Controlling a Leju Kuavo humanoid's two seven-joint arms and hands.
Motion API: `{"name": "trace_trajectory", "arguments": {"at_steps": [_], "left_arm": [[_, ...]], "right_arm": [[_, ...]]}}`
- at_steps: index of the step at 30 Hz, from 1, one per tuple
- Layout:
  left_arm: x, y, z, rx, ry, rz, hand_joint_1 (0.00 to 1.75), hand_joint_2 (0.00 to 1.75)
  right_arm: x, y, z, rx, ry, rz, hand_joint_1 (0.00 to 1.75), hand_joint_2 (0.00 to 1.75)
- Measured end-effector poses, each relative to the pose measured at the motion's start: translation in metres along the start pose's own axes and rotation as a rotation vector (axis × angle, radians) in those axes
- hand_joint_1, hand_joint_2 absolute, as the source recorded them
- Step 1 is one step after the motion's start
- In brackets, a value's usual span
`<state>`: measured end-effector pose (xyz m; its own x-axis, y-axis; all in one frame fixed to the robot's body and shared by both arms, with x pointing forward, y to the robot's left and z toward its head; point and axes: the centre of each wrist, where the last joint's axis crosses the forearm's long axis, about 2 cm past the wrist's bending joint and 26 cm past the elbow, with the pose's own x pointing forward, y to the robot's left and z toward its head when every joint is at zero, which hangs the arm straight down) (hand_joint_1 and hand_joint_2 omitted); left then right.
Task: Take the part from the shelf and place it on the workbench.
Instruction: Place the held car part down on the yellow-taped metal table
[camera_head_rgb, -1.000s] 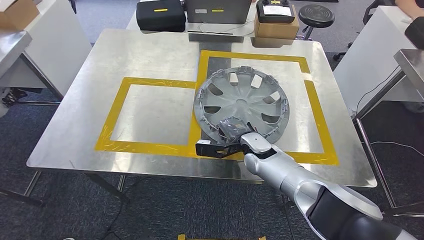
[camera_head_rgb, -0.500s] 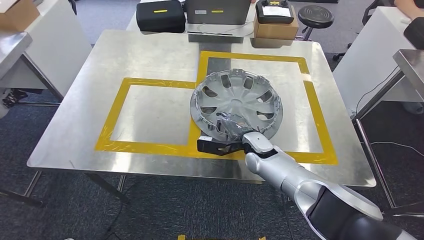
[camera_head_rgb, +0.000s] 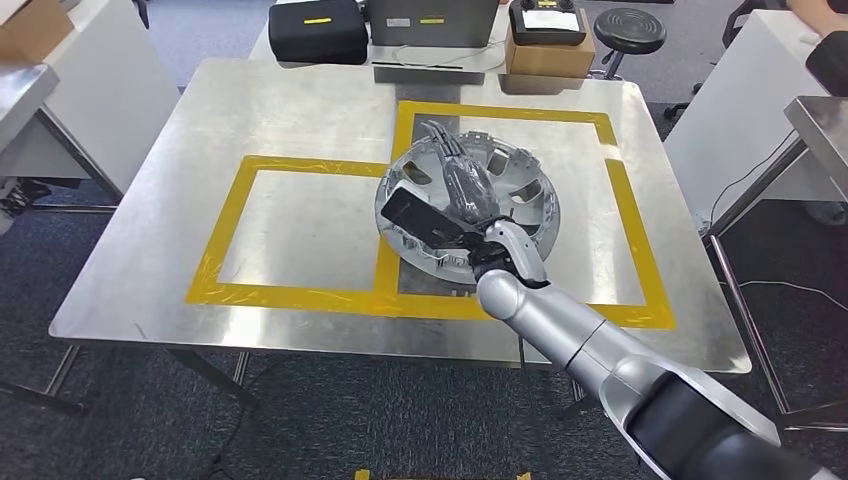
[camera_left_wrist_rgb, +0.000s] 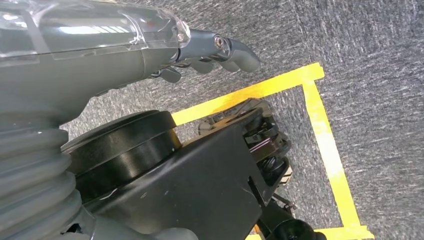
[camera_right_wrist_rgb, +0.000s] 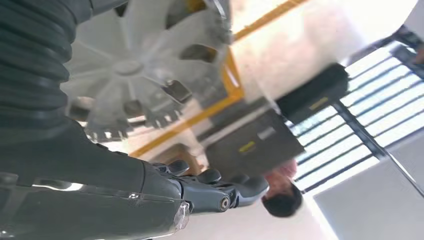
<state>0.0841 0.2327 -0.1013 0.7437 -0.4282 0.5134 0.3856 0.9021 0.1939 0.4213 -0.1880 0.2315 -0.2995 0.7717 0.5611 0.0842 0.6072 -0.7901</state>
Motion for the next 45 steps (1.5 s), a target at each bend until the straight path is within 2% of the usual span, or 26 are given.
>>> {"name": "trace_trajectory", "arguments": {"at_steps": [8, 22, 25, 29, 33, 36, 39, 41, 45], "left_arm": [[0.000, 0.000, 0.000, 0.000, 0.000, 0.000, 0.00, 1.75], [0.000, 0.000, 0.000, 0.002, 0.001, 0.003, 0.00, 1.75], [-0.002, -0.001, 0.001, 0.012, -0.002, 0.013, 0.00, 1.75], [-0.008, -0.002, 0.003, 0.029, 0.000, 0.028, 0.00, 1.75], [-0.013, -0.001, 0.005, 0.051, -0.002, 0.045, 0.00, 1.75], [-0.014, 0.001, 0.005, 0.072, -0.003, 0.060, 0.00, 1.75], [-0.015, 0.003, 0.005, 0.110, 0.011, 0.087, 0.00, 1.75], [-0.020, 0.004, 0.007, 0.129, 0.025, 0.100, 0.00, 1.75], [-0.024, 0.009, 0.007, 0.154, 0.037, 0.115, 0.00, 1.75]], "right_arm": [[0.020, -0.024, 0.002, -0.086, -0.096, -0.087, 0.00, 1.75], [0.027, -0.036, 0.005, -0.132, -0.148, -0.148, 0.00, 1.75], [0.032, -0.044, 0.007, -0.186, -0.188, -0.304, 0.00, 1.75], [0.058, -0.079, 0.017, -0.293, -0.269, -0.574, 0.00, 1.75], [0.087, -0.111, 0.039, -0.366, -0.441, -0.744, 0.00, 1.75], [0.099, -0.115, 0.063, -0.376, -0.583, -0.865, 0.00, 1.75], [0.080, -0.088, 0.112, -0.355, -0.706, -1.127, 0.00, 1.75], [0.068, -0.076, 0.148, -0.400, -0.733, -1.280, 0.00, 1.75], [0.056, -0.076, 0.177, -0.414, -0.694, -1.352, 0.00, 1.75]]}}
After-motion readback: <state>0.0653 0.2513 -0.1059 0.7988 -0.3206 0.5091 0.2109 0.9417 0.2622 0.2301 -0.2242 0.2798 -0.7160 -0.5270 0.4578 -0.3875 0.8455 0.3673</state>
